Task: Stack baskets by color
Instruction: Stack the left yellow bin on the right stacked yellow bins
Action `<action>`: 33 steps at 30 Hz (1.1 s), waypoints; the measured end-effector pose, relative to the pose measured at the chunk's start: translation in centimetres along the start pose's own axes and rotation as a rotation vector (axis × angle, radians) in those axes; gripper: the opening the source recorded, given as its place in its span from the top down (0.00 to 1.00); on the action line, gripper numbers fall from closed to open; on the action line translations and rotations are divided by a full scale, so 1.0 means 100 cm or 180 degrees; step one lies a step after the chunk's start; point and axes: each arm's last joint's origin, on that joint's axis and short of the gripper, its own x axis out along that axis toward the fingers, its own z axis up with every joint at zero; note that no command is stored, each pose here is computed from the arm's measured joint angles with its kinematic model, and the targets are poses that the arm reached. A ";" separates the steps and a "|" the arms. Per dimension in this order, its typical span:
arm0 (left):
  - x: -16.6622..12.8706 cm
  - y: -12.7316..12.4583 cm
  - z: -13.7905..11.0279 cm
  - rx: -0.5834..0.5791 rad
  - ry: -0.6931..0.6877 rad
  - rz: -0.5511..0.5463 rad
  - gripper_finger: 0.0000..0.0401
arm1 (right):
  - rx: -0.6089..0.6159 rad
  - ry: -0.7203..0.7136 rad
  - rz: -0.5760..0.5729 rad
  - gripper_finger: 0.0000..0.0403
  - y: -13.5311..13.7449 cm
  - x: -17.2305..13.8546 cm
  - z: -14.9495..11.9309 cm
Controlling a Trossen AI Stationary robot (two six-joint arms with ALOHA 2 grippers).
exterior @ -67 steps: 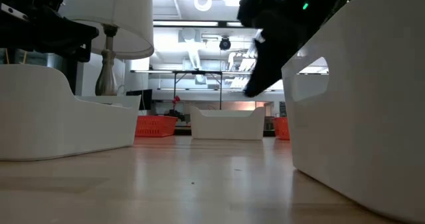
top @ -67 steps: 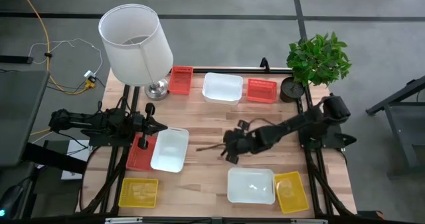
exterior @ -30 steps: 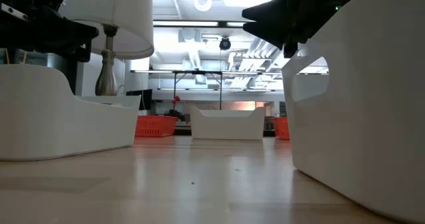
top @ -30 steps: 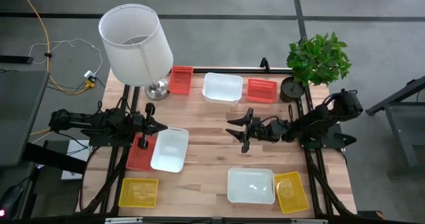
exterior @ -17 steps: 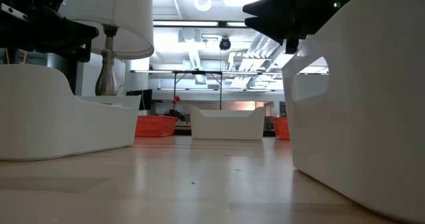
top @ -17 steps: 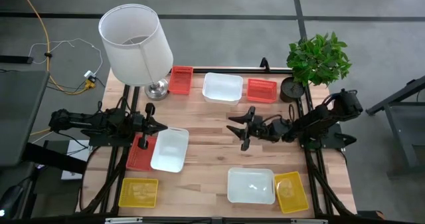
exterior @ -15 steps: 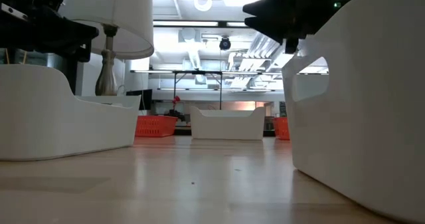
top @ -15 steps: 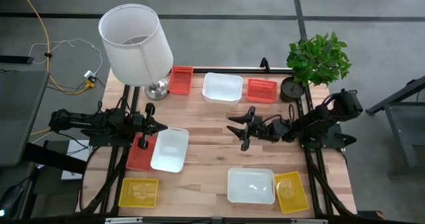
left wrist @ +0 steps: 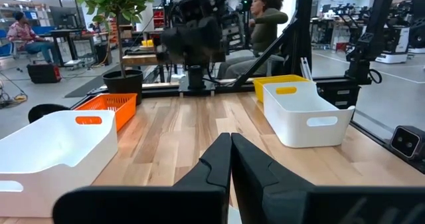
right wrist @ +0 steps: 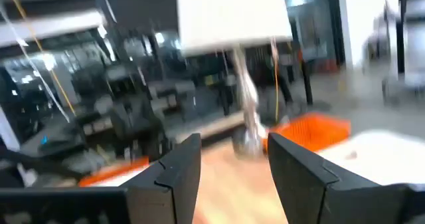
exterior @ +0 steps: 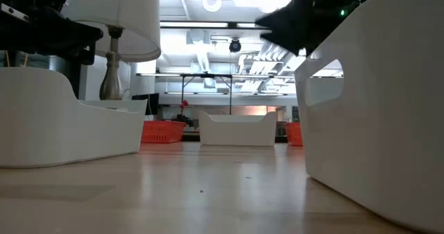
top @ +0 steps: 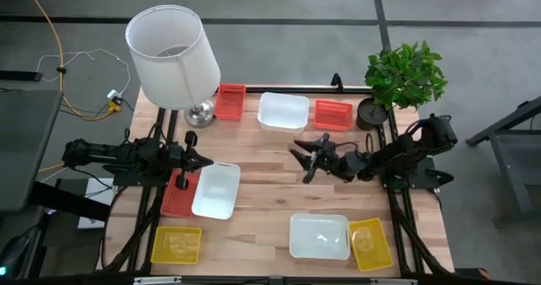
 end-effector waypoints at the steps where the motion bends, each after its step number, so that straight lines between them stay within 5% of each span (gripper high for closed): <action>1: 0.000 0.000 0.000 0.0000 -0.0001 0.0000 1.00 | -0.0167 -0.0056 0.0176 0.60 0.003 0.000 0.000; 6: 0.000 0.000 0.000 0.0000 0.0000 0.0000 1.00 | -0.1023 -0.0309 0.1154 0.60 0.021 -0.004 -0.004; 8: 0.000 0.000 0.000 0.0000 -0.0001 0.0000 1.00 | -0.1108 -0.0358 0.1277 0.60 0.022 -0.004 -0.004; 15: 0.000 0.000 0.000 0.0000 0.0000 0.0000 1.00 | -0.0824 -0.0401 0.0969 0.60 0.020 -0.002 0.008; 33: 0.000 0.000 0.000 0.0000 -0.0001 0.0000 1.00 | -0.0542 0.0020 0.0979 0.60 0.018 -0.001 -0.004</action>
